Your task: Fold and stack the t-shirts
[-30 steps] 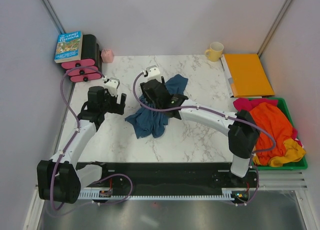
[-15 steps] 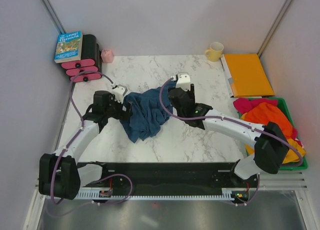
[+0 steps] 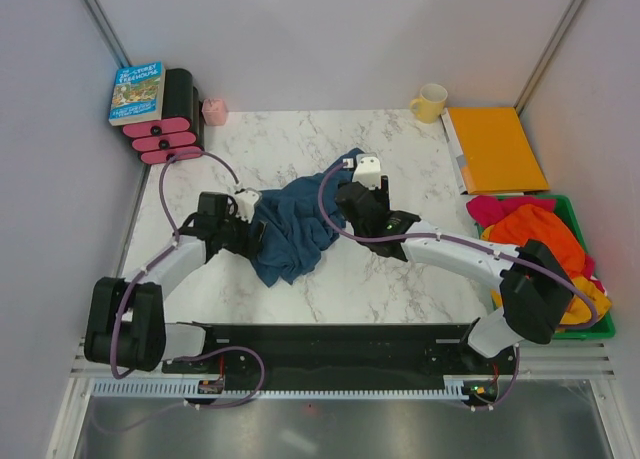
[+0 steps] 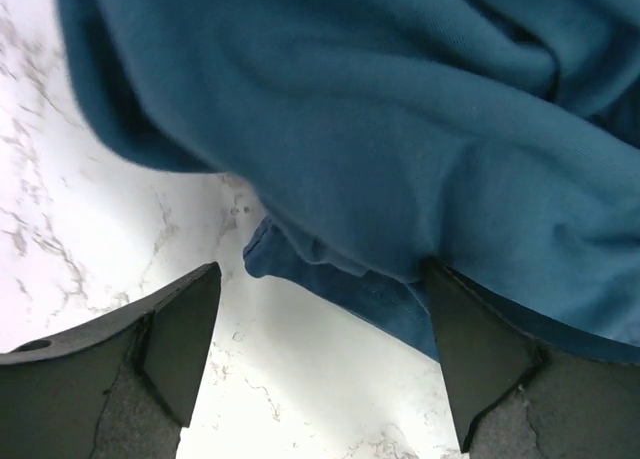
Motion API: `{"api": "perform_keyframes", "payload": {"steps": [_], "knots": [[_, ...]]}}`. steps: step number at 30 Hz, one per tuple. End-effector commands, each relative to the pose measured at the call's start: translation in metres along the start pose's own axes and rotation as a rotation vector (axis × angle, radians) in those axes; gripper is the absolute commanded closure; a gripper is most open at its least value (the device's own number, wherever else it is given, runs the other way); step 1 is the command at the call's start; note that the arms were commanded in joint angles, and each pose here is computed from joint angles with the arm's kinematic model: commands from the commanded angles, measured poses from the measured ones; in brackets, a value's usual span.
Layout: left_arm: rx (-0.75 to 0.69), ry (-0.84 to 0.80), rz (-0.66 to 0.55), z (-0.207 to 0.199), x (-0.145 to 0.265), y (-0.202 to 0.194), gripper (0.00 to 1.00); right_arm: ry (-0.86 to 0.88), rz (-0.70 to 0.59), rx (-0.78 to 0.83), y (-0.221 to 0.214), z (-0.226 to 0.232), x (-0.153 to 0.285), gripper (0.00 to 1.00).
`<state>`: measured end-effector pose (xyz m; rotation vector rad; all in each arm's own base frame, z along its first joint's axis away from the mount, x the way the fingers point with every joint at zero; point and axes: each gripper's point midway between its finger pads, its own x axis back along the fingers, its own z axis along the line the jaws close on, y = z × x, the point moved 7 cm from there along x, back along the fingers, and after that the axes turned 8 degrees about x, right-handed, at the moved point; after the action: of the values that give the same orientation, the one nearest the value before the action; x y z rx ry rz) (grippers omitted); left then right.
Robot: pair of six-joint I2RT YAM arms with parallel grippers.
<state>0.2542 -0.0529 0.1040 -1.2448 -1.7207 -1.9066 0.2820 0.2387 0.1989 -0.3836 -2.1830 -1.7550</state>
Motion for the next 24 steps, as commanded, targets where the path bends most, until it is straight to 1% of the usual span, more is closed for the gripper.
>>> {"api": "perform_keyframes", "payload": {"steps": [1, 3, 5, 8, 12, 16, 20, 24], "knots": [[-0.030, 0.045, 0.039, 0.009, -0.007, 0.007, 0.15, -0.010, -0.014, -0.040, 0.000, 0.000, -0.001, 0.34], [-0.031, 0.049, 0.054, 0.010, -0.010, 0.006, 0.22, -0.012, -0.014, -0.037, -0.001, -0.001, 0.000, 0.34], [-0.023, 0.064, 0.063, 0.012, -0.012, 0.005, 0.23, -0.020, -0.014, -0.035, -0.002, -0.002, -0.001, 0.35], [-0.008, 0.101, 0.038, 0.015, -0.012, 0.010, 0.23, -0.016, -0.010, -0.031, -0.003, -0.001, -0.001, 0.35], [0.005, 0.122, -0.016, 0.015, -0.002, 0.020, 0.13, -0.005, -0.010, -0.033, -0.004, 0.002, -0.002, 0.34], [0.004, 0.140, -0.088, 0.017, 0.008, 0.030, 0.11, -0.002, -0.016, -0.037, -0.002, 0.001, -0.002, 0.34], [0.057, 0.112, -0.119, 0.022, 0.013, 0.034, 0.12, 0.001, -0.015, -0.040, -0.005, 0.001, -0.002, 0.35], [0.088, 0.110, -0.060, 0.030, 0.001, 0.028, 0.23, 0.003, -0.010, -0.035, -0.008, 0.002, -0.003, 0.35]]}}
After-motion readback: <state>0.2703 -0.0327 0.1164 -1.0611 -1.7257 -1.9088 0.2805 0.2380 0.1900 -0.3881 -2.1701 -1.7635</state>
